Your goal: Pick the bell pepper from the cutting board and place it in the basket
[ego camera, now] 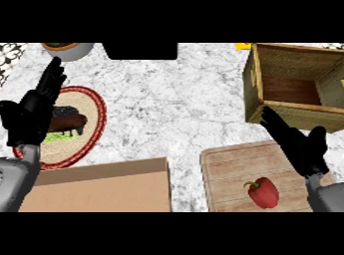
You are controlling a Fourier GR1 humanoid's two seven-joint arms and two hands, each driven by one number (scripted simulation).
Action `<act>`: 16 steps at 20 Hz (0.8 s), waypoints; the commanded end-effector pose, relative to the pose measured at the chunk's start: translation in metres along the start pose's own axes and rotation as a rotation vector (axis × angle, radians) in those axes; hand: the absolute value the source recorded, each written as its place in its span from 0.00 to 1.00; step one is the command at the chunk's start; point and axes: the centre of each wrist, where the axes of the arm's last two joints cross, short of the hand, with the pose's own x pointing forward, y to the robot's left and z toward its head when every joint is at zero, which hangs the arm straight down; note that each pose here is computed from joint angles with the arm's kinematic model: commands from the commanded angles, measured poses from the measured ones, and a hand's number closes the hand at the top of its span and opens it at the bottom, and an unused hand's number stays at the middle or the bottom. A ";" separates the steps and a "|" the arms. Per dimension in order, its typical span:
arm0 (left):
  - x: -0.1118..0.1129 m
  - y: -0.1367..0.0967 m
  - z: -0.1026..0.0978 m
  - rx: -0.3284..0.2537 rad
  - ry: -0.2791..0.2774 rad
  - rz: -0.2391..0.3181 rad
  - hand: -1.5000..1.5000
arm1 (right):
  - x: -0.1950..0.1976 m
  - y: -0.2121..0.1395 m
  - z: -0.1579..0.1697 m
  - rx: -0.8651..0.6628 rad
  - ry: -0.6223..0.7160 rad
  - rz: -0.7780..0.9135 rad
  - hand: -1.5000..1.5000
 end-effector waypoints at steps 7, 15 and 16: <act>-0.024 -0.028 0.033 0.066 0.051 0.237 0.50 | 0.093 0.010 0.041 0.339 -0.749 0.390 1.00; -0.041 -0.036 0.069 0.096 0.057 0.271 0.50 | 0.017 0.098 0.112 -0.035 -0.772 0.442 0.00; -0.035 -0.014 0.057 0.126 0.040 0.244 0.50 | 0.023 0.090 0.116 -0.137 -0.762 0.488 0.00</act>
